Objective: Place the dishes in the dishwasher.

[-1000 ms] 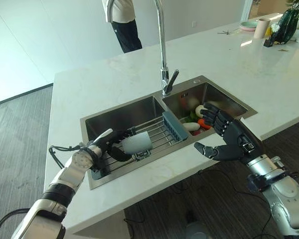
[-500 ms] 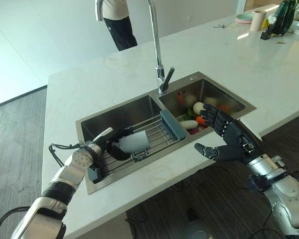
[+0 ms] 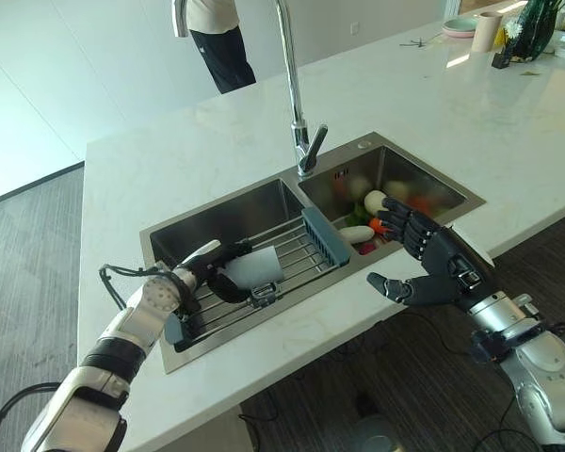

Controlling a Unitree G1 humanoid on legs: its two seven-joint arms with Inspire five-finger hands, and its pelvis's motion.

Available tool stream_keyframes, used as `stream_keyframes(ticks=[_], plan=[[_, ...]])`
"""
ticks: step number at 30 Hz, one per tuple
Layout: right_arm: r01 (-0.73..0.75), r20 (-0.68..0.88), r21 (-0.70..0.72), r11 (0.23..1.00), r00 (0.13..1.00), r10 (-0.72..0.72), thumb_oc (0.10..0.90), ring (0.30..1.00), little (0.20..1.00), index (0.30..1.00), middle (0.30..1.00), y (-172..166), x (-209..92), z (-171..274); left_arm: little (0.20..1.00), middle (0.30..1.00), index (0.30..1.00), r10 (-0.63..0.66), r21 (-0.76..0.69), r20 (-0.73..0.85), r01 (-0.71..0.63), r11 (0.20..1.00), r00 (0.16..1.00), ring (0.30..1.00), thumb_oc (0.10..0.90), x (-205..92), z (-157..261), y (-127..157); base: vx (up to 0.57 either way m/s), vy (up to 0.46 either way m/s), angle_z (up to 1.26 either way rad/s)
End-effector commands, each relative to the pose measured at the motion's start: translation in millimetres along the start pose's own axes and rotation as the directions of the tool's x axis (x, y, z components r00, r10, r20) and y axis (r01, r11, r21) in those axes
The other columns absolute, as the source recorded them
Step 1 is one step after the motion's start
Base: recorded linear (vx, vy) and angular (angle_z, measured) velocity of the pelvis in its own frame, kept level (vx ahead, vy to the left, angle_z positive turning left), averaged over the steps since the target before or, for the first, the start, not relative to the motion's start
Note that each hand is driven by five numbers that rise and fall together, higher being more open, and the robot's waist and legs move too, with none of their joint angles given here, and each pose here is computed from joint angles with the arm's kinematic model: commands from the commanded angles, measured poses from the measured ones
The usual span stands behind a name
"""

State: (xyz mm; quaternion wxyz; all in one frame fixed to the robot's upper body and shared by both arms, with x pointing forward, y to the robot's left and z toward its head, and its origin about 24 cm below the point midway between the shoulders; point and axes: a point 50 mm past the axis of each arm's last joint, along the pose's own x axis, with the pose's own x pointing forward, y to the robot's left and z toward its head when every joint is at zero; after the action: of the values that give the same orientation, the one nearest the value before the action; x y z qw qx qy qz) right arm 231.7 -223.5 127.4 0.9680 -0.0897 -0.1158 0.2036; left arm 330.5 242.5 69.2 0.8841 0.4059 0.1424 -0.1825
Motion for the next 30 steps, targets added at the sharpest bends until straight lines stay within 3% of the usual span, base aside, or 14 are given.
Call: stream_keyframes(ticks=[1, 2, 16, 23, 30], plan=[[0.016, 0.285, -0.125, 0.992, 0.958, 0.021, 0.800, 0.900, 0.900, 0.900, 0.900, -13, 15, 59, 0.432, 0.432, 0.432, 0.124, 0.165, 0.126, -0.145, 0.976, 0.984, 0.432, 0.488, -7, 42, 58, 0.00, 0.000, 0.00], [0.015, 0.285, -0.125, 0.992, 0.958, 0.022, 0.800, 0.900, 0.900, 0.900, 0.900, -13, 15, 59, 0.300, 0.300, 0.300, 0.124, 0.184, 0.129, -0.147, 0.972, 0.984, 0.300, 0.400, -7, 44, 59, 0.00, 0.000, 0.00], [0.015, 0.277, -0.124, 0.992, 0.961, 0.020, 0.800, 0.900, 0.900, 0.900, 0.900, -14, 15, 58, 0.300, 0.300, 0.300, 0.135, 0.200, 0.136, -0.161, 0.966, 0.982, 0.300, 0.400, -9, 46, 61, 0.00, 0.000, 0.00], [0.023, 0.270, -0.129, 0.991, 0.963, 0.013, 0.800, 0.900, 0.900, 0.900, 0.900, -15, 11, 57, 0.300, 0.300, 0.300, 0.196, 0.119, 0.199, -0.222, 0.968, 0.960, 0.300, 0.400, -17, 50, 67, 0.00, -0.001, 0.00], [0.062, 0.267, -0.125, 0.990, 0.963, -0.026, 0.800, 0.900, 0.900, 0.900, 0.900, -16, 6, 54, 0.300, 0.300, 0.300, 0.323, -0.056, 0.329, -0.323, 0.945, 0.887, 0.300, 0.400, -40, 54, 70, -0.01, -0.007, 0.06]])
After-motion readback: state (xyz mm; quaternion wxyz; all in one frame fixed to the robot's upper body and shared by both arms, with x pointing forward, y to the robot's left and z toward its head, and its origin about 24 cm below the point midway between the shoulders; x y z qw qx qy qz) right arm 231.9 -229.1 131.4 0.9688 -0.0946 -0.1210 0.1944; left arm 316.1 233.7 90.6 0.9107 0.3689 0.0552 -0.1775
